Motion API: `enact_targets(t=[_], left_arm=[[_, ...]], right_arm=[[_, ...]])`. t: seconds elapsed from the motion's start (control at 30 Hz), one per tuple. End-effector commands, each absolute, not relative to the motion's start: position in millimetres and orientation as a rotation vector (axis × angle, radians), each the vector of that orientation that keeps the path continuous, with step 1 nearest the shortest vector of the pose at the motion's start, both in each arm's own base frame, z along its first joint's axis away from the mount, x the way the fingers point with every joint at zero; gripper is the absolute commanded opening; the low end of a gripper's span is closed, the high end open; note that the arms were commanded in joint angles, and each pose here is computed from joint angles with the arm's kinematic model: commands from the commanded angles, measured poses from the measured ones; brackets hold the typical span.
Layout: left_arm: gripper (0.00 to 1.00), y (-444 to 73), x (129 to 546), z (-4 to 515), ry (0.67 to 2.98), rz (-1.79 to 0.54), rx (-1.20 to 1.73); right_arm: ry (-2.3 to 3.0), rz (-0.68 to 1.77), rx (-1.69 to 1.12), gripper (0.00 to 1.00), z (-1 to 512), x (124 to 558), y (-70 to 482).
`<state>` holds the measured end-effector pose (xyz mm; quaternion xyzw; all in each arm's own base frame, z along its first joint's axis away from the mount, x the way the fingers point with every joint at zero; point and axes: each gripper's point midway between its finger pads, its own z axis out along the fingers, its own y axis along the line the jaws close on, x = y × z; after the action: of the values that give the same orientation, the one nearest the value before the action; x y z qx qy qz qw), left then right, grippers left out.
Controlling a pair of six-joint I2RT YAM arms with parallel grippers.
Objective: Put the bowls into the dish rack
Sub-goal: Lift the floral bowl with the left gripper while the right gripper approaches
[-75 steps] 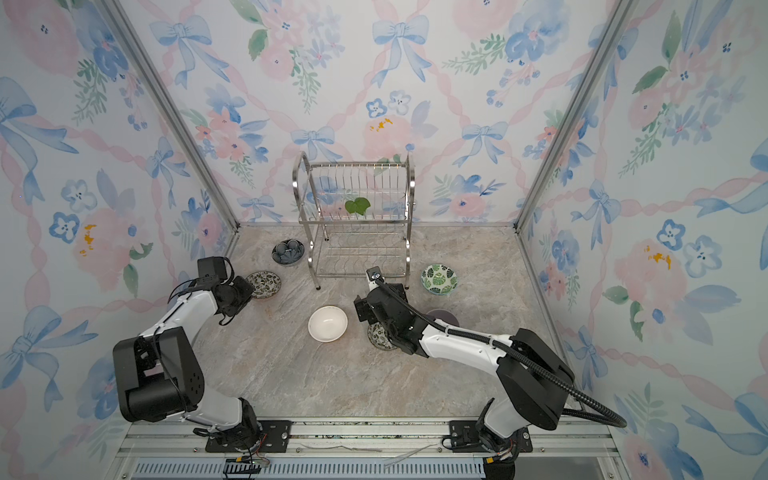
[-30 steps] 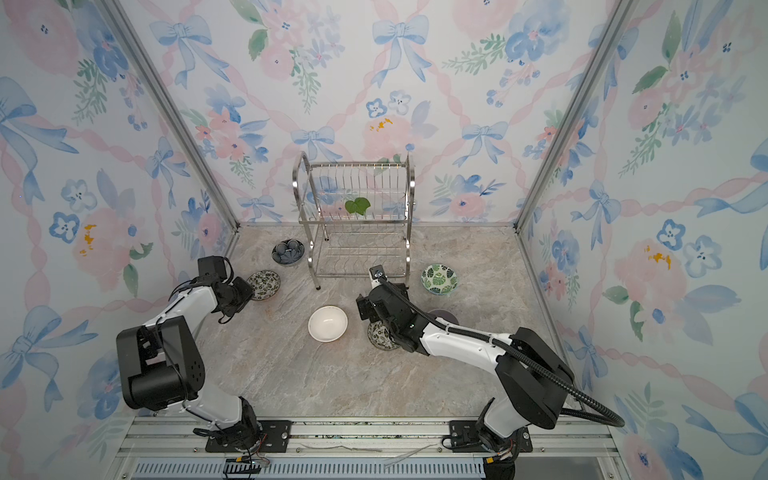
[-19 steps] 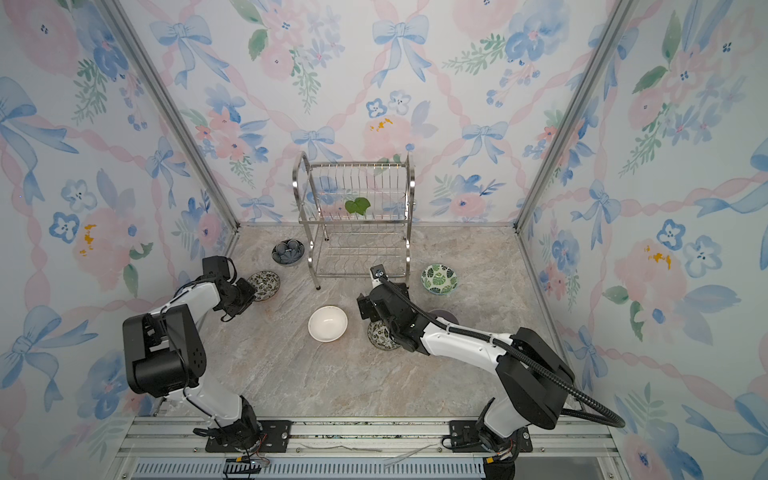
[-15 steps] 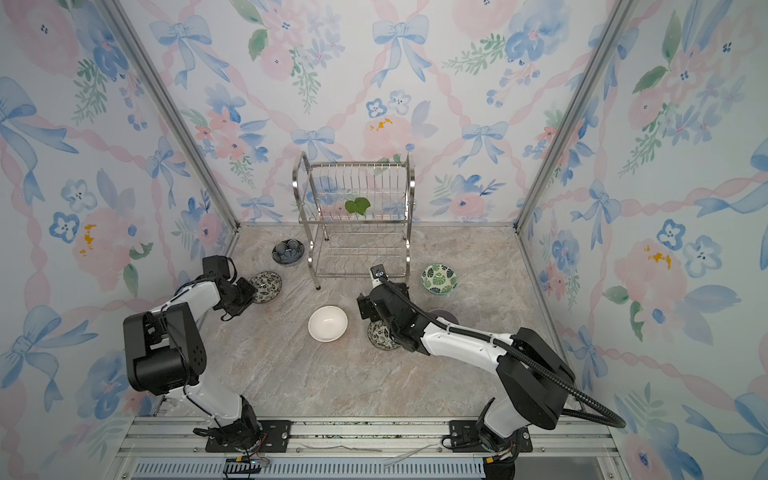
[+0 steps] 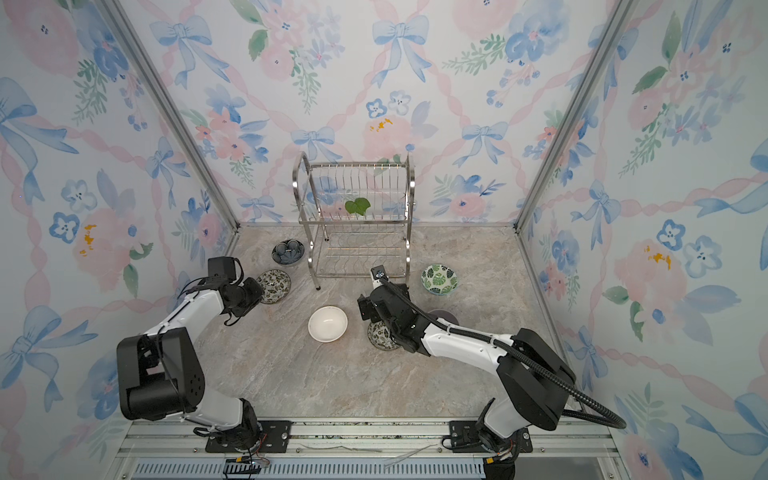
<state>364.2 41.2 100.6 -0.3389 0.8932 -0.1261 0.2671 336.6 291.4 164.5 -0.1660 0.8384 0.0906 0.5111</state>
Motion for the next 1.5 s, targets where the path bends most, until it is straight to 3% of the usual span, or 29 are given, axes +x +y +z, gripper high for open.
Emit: enact_targets(t=[0.0,0.33,0.77,1.2,1.47], left_arm=[[0.00,23,356,126,2.370,-0.344,-0.776],[0.00,-15,330,166,2.257,-0.265,-0.593],[0.00,-10,332,238,1.825,-0.122,-0.732],[0.00,-19,315,263,1.580,-0.027,-0.651],[0.00,-30,322,266,1.562,-0.055,-0.549]], right_arm=[[2.041,0.230,-0.368,0.97,164,338,281],[2.079,0.400,-0.253,0.96,197,333,285],[2.075,1.245,0.201,0.99,310,328,388],[2.097,1.732,0.459,0.94,327,321,478],[2.076,1.825,0.508,0.89,339,322,504]])
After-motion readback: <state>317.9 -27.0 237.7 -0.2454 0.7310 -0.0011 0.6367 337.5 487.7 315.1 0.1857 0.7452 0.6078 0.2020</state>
